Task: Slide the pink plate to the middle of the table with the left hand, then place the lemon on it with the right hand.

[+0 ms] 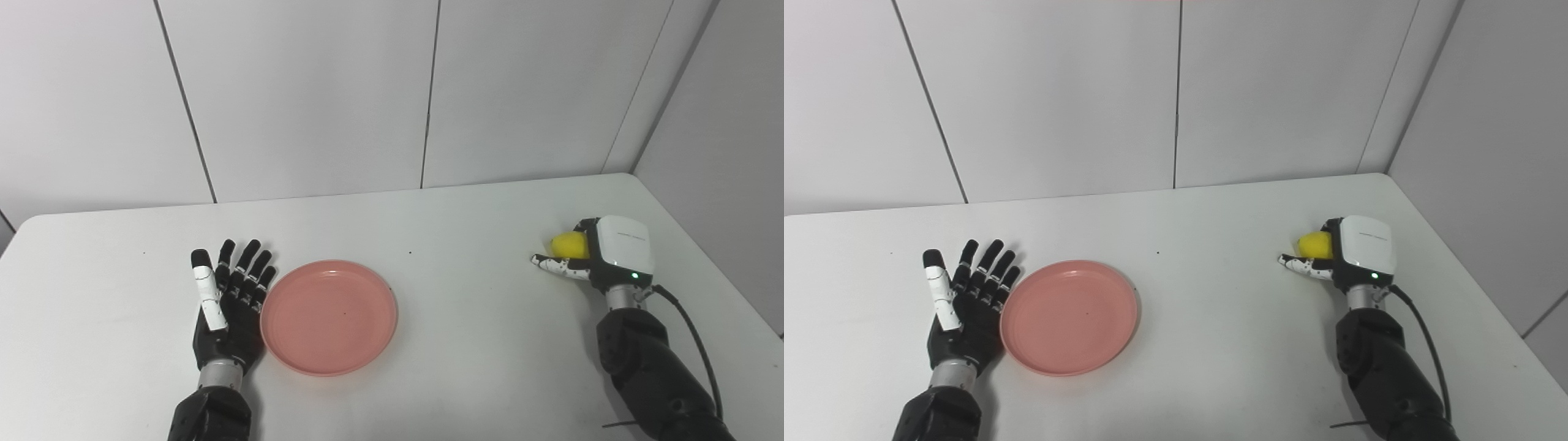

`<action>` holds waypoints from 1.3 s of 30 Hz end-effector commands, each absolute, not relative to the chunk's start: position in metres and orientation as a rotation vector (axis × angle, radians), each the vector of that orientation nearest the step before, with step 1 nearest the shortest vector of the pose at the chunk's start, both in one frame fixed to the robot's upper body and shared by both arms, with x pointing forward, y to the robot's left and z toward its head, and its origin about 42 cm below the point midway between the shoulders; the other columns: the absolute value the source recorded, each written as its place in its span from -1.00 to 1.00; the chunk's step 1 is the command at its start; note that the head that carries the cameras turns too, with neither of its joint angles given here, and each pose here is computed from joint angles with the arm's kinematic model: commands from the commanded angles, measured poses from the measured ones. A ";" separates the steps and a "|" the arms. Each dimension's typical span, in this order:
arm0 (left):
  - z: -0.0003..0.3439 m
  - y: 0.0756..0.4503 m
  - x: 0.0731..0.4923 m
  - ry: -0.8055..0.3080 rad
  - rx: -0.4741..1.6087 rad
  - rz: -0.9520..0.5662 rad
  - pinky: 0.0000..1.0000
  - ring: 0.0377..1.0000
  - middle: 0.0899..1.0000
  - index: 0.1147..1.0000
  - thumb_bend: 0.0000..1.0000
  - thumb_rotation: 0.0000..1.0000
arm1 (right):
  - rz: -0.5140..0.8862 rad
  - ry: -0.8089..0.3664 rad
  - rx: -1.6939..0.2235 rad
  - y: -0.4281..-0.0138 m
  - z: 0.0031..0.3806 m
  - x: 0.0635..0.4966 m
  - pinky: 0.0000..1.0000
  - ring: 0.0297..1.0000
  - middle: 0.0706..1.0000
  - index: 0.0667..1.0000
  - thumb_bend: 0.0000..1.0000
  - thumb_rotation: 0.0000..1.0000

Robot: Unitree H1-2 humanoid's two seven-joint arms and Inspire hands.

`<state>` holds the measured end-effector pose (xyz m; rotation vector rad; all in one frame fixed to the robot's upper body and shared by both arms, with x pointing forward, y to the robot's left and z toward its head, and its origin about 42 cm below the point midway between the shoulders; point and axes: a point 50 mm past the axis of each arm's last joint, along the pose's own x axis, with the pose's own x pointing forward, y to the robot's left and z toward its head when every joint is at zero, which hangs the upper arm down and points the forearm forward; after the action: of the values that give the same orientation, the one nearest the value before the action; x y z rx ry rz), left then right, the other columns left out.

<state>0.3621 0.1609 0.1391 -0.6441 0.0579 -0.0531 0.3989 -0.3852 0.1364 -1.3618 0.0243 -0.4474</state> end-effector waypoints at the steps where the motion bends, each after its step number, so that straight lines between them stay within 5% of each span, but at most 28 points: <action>1: 0.125 0.159 0.356 0.139 -0.641 -0.041 0.86 0.75 0.72 0.91 0.91 0.61 | -0.426 0.020 -1.374 -0.393 0.139 0.400 -0.58 -0.49 -0.41 -0.25 0.27 -0.08; 14: 0.125 0.156 0.354 0.140 -0.642 -0.032 0.82 0.72 0.67 0.86 0.92 0.60 | -0.396 0.042 -1.359 -0.394 0.145 0.397 -0.46 -0.34 -0.23 -0.12 0.22 -0.13; 19: 0.125 0.155 0.354 0.141 -0.644 -0.028 0.81 0.72 0.67 0.86 0.94 0.59 | -0.395 -0.001 -1.336 -0.395 0.156 0.397 -0.58 -0.48 -0.38 -0.18 0.20 -0.06; 30: 0.121 0.152 0.352 0.139 -0.619 -0.033 0.79 0.74 0.72 0.87 0.90 0.64 | -0.367 -0.230 -1.299 -0.375 0.204 0.399 -0.70 -0.64 -0.57 -0.38 0.18 -0.24; 39: 0.122 0.146 0.350 0.140 -0.627 -0.030 0.77 0.72 0.69 0.87 0.88 0.62 | -0.322 -0.363 -1.285 -0.350 0.234 0.403 -0.80 -0.76 -0.71 -0.64 0.20 -0.11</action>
<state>0.3591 0.1535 0.1388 -0.6287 0.0597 -0.0563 0.3922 -0.3554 0.1973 -1.2776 -0.2136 -0.3031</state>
